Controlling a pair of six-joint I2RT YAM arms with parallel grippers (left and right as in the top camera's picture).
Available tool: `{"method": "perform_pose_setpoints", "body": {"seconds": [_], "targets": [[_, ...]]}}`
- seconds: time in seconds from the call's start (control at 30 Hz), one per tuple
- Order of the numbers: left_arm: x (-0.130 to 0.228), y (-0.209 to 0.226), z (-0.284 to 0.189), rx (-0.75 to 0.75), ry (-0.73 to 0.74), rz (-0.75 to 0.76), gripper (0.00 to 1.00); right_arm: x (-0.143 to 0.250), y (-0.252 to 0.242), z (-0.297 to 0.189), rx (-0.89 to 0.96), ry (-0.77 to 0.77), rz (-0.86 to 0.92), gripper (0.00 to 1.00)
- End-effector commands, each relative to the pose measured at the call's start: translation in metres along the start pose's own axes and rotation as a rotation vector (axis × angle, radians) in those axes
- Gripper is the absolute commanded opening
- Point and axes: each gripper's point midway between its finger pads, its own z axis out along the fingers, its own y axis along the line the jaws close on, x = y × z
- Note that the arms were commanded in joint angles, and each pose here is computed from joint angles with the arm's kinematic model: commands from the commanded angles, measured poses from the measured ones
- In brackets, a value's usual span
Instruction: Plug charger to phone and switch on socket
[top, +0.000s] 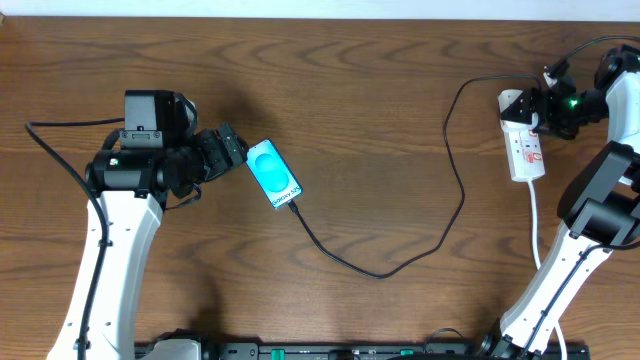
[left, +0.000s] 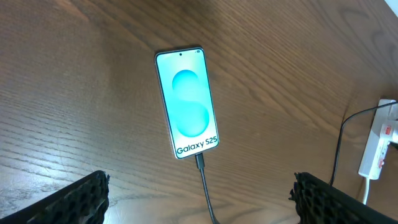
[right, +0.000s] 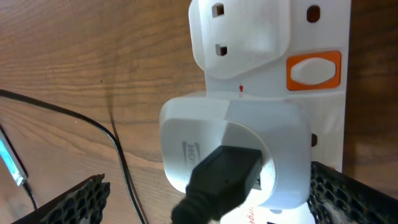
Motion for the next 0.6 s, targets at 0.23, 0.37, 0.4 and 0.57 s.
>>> {"method": "perform_pose_setpoints", "body": {"seconds": [0.23, 0.37, 0.4, 0.57], "targets": [[-0.003, 0.002, -0.001, -0.014, -0.008, -0.002, 0.95, 0.006, 0.022, 0.023, -0.061, 0.051, 0.014, 0.99], [-0.003, 0.002, -0.001, -0.014, -0.008, -0.002, 0.95, 0.006, 0.017, 0.023, -0.032, 0.055, 0.038, 0.99], [-0.003, 0.002, -0.001, -0.014, -0.008, -0.002, 0.95, 0.007, 0.014, 0.023, -0.016, 0.058, 0.051, 0.99], [-0.003, 0.002, -0.001, -0.014, -0.008, -0.001, 0.95, 0.007, 0.013, 0.023, -0.01, 0.059, 0.059, 0.99]]}}
